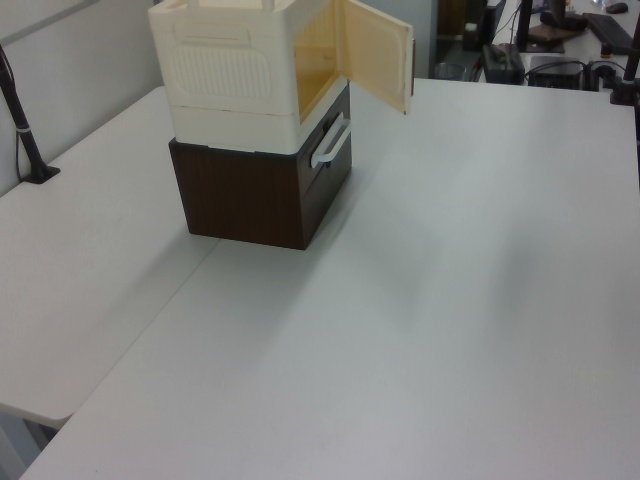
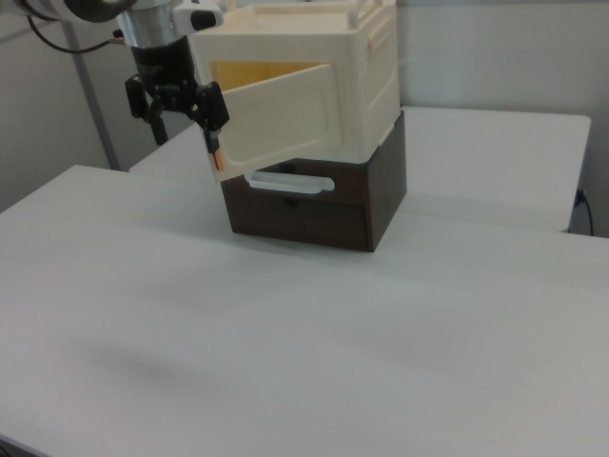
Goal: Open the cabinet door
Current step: 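Pull the door edge outward, swinging the door open on its hinge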
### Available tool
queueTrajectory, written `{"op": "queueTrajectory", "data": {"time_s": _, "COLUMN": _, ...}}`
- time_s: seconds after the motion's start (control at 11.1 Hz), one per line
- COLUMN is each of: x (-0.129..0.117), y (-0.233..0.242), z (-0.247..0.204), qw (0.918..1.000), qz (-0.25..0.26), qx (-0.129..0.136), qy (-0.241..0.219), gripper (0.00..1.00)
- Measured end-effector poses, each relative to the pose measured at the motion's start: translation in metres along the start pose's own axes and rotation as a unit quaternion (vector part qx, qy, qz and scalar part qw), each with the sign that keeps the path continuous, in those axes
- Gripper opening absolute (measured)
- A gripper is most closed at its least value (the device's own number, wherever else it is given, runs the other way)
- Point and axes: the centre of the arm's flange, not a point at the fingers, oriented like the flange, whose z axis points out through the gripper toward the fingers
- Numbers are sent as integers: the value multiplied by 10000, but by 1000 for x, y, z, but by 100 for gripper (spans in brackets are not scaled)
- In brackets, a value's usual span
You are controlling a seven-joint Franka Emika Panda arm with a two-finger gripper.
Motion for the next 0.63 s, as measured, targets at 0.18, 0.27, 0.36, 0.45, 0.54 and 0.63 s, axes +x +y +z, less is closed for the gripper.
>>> {"op": "queueTrajectory", "data": {"time_s": 0.18, "x": -20, "y": 15, "z": 0, "qw": 9989, "qz": 157, "qx": 84, "qy": -441, "gripper": 100}}
{"op": "queueTrajectory", "data": {"time_s": 0.27, "x": -23, "y": 21, "z": 2, "qw": 9984, "qz": 223, "qx": 94, "qy": -504, "gripper": 100}}
{"op": "queueTrajectory", "data": {"time_s": 0.36, "x": -25, "y": 26, "z": 5, "qw": 9979, "qz": 271, "qx": 107, "qy": -571, "gripper": 100}}
{"op": "queueTrajectory", "data": {"time_s": 0.45, "x": -27, "y": 30, "z": 12, "qw": 9972, "qz": 317, "qx": 126, "qy": -671, "gripper": 100}}
{"op": "queueTrajectory", "data": {"time_s": 0.54, "x": -28, "y": 32, "z": 18, "qw": 9963, "qz": 414, "qx": 134, "qy": -744, "gripper": 100}}
{"op": "queueTrajectory", "data": {"time_s": 0.63, "x": -29, "y": 35, "z": 21, "qw": 9954, "qz": 549, "qx": 126, "qy": -779, "gripper": 100}}
